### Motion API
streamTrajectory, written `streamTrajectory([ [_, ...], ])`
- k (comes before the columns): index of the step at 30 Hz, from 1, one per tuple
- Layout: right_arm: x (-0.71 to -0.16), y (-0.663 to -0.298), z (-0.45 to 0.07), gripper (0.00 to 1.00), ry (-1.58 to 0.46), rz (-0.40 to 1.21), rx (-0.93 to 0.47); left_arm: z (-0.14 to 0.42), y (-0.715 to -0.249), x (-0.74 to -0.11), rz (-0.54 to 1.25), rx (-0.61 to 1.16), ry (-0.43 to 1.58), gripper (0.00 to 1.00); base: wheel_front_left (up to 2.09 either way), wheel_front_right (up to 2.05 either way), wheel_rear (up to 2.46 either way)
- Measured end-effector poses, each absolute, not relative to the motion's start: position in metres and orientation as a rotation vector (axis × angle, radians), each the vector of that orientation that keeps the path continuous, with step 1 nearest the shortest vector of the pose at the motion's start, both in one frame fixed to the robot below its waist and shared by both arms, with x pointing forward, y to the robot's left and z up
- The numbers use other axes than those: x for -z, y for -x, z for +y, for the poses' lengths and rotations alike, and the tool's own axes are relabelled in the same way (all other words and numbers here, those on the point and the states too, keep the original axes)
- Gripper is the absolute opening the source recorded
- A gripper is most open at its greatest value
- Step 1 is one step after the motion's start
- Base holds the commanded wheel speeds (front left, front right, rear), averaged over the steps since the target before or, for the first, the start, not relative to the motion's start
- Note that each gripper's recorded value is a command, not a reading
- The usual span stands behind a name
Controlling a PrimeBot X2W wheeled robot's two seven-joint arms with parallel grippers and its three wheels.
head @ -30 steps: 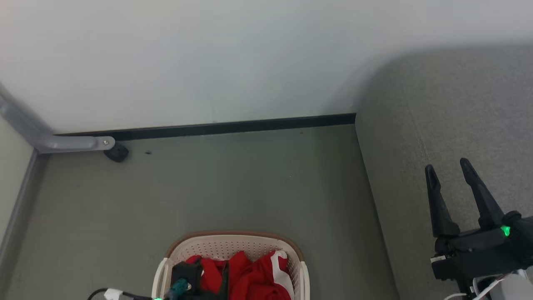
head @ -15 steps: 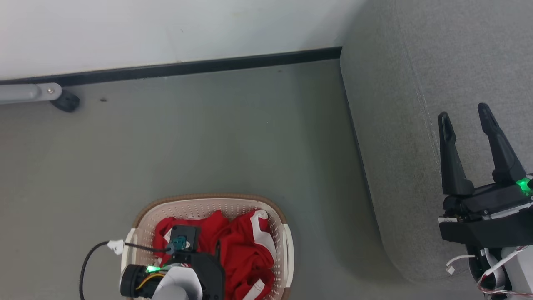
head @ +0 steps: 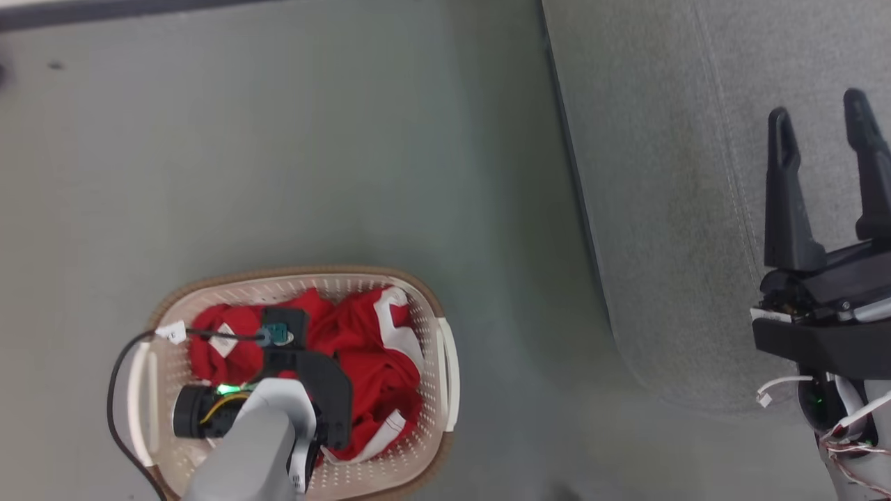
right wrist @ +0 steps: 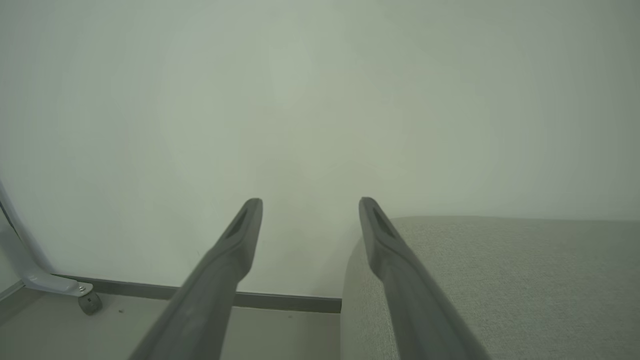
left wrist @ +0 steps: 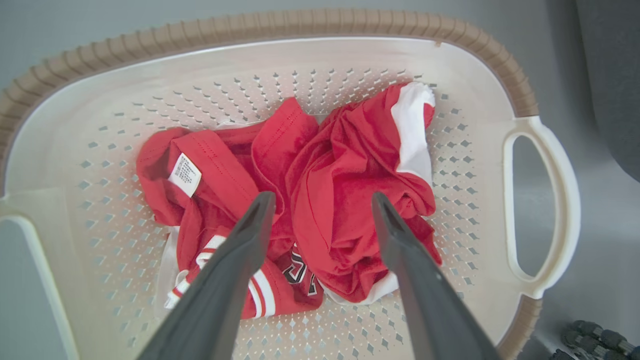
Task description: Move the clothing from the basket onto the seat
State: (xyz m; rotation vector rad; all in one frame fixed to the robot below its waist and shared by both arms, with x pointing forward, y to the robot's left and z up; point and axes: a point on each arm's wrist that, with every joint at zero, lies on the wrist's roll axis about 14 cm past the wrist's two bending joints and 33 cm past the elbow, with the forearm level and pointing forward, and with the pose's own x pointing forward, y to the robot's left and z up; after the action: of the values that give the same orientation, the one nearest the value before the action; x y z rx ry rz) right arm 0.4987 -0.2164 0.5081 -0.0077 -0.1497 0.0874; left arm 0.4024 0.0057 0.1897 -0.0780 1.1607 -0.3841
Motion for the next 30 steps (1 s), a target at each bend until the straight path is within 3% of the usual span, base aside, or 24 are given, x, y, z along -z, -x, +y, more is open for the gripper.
streamTrajectory([
  [9,-0.480,-0.516,-0.227,1.00,0.007,-0.106,-0.054,-0.002,-0.389,-0.140,1.295,0.415,0.054,1.00,0.00,0.00,0.00],
  [30,-0.440,-0.514,-0.253,1.00,0.056,-0.009,0.020,-0.010,-0.371,-0.073,1.476,0.415,0.036,1.00,0.00,0.00,0.00],
])
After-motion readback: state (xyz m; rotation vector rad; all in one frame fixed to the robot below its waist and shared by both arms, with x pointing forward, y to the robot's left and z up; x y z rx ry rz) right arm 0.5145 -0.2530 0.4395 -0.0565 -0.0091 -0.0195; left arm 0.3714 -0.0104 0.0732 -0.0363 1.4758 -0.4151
